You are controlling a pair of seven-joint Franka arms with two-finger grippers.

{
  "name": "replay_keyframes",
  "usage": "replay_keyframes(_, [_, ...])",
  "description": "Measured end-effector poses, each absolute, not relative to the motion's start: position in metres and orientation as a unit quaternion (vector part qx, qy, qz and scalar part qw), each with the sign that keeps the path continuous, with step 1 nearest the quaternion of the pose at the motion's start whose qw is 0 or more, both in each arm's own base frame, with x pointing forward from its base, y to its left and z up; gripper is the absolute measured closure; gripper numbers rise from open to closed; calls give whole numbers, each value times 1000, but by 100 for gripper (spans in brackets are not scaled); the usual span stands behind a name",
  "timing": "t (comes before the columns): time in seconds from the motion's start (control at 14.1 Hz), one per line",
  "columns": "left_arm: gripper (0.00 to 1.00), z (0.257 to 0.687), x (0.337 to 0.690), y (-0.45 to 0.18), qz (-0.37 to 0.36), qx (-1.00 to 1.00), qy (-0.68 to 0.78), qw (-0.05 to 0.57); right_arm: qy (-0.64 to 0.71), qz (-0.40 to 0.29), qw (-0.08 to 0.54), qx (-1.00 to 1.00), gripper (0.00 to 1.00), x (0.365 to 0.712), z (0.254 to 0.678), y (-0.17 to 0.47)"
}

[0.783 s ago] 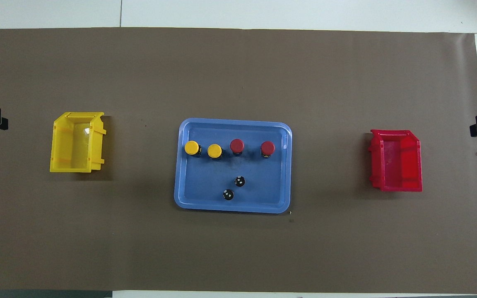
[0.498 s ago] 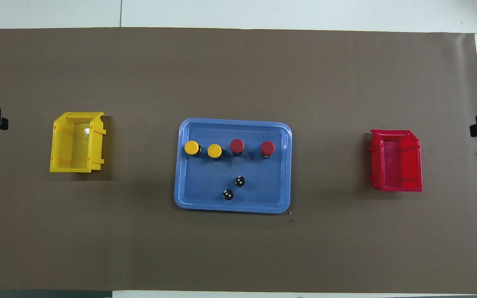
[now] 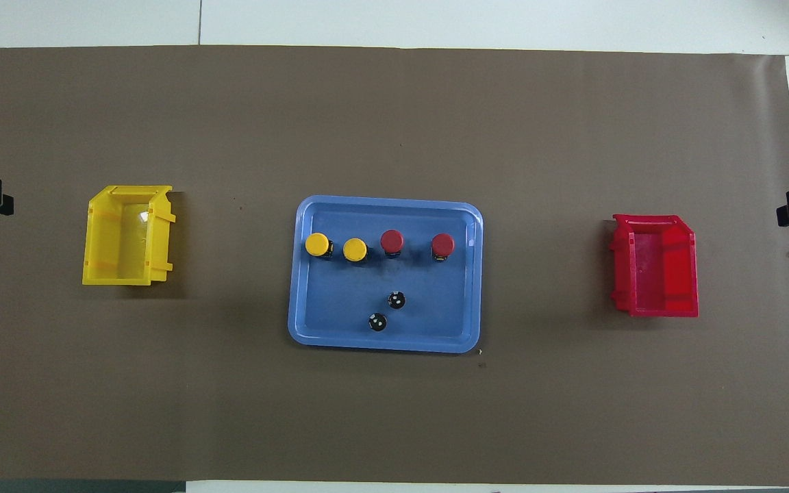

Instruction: Sort red and yellow buttons by color

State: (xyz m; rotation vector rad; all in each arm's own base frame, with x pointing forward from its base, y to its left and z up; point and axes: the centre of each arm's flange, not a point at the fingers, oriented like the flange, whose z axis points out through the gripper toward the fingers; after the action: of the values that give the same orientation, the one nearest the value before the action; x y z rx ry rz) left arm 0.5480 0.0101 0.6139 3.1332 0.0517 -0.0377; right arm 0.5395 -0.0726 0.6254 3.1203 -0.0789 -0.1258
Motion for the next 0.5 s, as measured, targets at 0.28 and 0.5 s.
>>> replay_keyframes(0.28, [0, 614, 548, 10, -12, 1000, 17, 4, -7, -26, 11, 1000, 0, 544, 638, -48])
replay_keyframes(0.5, [0, 614, 548, 10, -12, 1000, 17, 4, -2, -23, 13, 1000, 0, 554, 638, 7])
